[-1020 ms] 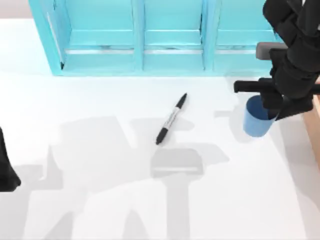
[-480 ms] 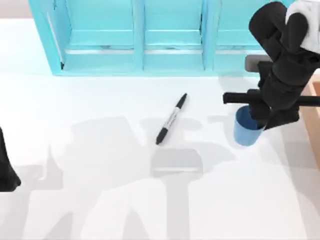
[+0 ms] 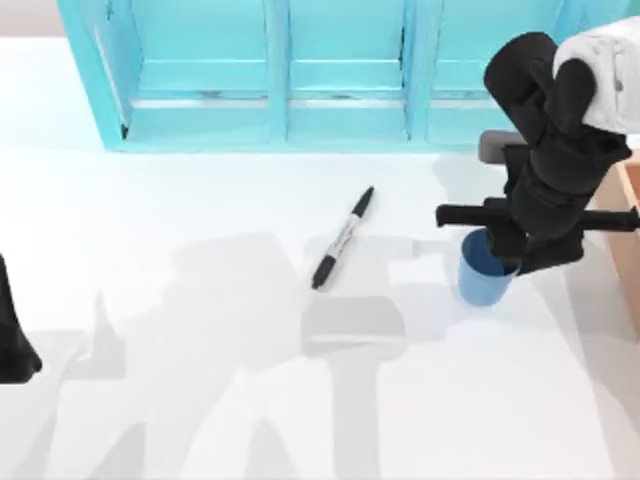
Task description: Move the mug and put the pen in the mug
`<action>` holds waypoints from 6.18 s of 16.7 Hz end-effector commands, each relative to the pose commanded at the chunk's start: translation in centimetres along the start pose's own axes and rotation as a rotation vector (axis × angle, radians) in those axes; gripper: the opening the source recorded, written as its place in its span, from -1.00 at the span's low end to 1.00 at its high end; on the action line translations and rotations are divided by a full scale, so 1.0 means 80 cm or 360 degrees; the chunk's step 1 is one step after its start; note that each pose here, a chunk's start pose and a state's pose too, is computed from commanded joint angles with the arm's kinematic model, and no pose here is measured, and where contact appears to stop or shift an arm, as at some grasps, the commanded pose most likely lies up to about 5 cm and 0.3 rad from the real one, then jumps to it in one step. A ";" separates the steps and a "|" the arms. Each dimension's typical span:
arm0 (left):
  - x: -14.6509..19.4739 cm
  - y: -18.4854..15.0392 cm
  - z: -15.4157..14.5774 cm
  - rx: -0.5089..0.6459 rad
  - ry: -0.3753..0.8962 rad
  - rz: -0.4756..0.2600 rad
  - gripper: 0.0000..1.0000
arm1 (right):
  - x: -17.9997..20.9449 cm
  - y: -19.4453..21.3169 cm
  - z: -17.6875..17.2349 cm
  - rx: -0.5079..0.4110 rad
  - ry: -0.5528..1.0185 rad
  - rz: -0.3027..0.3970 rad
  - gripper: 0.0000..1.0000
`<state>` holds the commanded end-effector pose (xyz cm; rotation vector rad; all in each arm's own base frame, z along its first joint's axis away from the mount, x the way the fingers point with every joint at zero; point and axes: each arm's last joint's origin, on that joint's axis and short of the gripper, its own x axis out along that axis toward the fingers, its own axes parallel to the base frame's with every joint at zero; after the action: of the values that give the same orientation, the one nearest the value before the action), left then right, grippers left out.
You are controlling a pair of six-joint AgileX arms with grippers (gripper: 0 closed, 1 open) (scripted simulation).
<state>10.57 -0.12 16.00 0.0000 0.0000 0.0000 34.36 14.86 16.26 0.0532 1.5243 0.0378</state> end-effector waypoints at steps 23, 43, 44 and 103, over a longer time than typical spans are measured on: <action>0.000 0.000 0.000 0.0000 0.0000 0.0000 1.00 | -0.004 0.000 0.002 0.0005 0.0003 -0.0002 1.00; 0.000 0.000 0.000 0.0000 0.0000 0.0000 1.00 | -0.173 0.021 0.017 0.0043 0.0012 0.0009 1.00; 0.000 0.000 0.000 0.0000 0.0000 0.0000 1.00 | -0.163 0.028 0.024 0.0082 0.0014 0.0019 1.00; 0.000 0.000 0.000 0.0000 0.0000 0.0000 1.00 | -0.006 0.171 0.013 0.0683 -0.0052 0.0165 -1.00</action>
<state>10.57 -0.12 16.00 0.0000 0.0000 0.0000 35.48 28.45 17.59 0.4730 1.4737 -0.2070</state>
